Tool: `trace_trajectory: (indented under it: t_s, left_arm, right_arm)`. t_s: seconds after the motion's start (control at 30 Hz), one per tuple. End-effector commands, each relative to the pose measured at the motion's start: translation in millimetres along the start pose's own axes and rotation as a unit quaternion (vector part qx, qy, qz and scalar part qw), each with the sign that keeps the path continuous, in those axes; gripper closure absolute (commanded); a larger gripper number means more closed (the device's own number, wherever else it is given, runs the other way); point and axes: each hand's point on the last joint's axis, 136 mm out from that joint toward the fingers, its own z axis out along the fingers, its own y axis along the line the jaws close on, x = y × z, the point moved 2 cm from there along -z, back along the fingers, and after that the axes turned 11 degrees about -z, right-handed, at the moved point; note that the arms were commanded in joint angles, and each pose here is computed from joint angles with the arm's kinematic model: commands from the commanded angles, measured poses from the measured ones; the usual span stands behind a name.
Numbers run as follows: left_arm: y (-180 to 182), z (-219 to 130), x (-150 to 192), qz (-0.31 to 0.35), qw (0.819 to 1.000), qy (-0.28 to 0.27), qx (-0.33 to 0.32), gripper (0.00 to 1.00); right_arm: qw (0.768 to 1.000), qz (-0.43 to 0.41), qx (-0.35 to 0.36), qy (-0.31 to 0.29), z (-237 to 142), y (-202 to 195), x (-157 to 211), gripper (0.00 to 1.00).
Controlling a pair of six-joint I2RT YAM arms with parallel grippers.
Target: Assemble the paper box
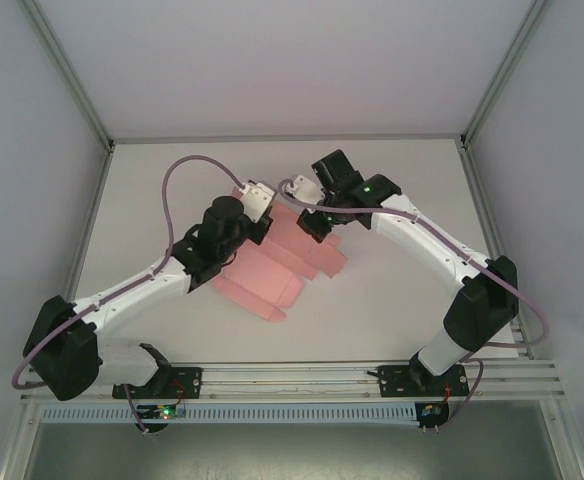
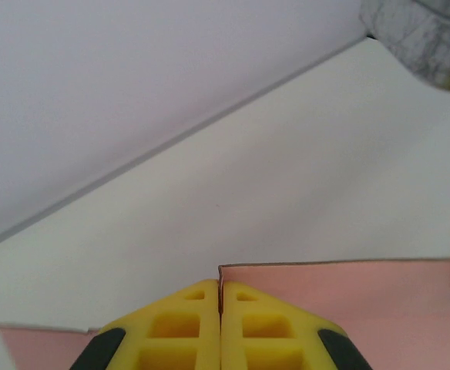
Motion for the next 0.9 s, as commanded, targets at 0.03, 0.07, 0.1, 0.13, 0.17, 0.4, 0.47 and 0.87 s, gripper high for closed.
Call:
trace_trajectory:
  t_s: [0.03, 0.07, 0.1, 0.13, 0.17, 0.4, 0.47, 0.87]
  left_arm:
    - [-18, 14, 12, -0.020, 1.000, -0.001, -0.023, 1.00]
    - [-19, 17, 13, -0.026, 0.999, 0.001, -0.028, 0.99]
    - [-21, 19, 14, -0.032, 0.999, 0.004, -0.029, 0.92]
    - [-23, 22, 18, -0.040, 0.999, 0.011, -0.026, 0.89]
    - [-25, 24, 22, -0.048, 0.999, 0.018, -0.020, 0.89]
    - [-24, 25, 28, -0.094, 0.995, 0.018, -0.023, 0.79]
    - [-21, 21, 25, -0.095, 0.995, 0.015, -0.030, 0.79]
    - [26, -62, 7, -0.153, 0.986, -0.001, -0.069, 0.00]
  right_arm:
    - [0.996, 0.015, 0.043, -0.076, -7, -10, -38, 1.00]
    - [0.996, 0.017, 0.049, -0.073, -5, -12, -37, 1.00]
    - [0.996, 0.018, 0.057, -0.071, -4, -13, -37, 1.00]
    - [0.995, 0.018, 0.067, -0.070, -3, -15, -36, 1.00]
    - [0.994, 0.014, 0.082, -0.069, -2, -17, -35, 1.00]
    - [0.985, -0.009, 0.162, -0.059, -2, -29, -28, 1.00]
    - [0.986, -0.013, 0.154, -0.060, -1, -26, -27, 1.00]
    - [0.980, -0.114, 0.151, -0.069, -6, -12, -15, 1.00]
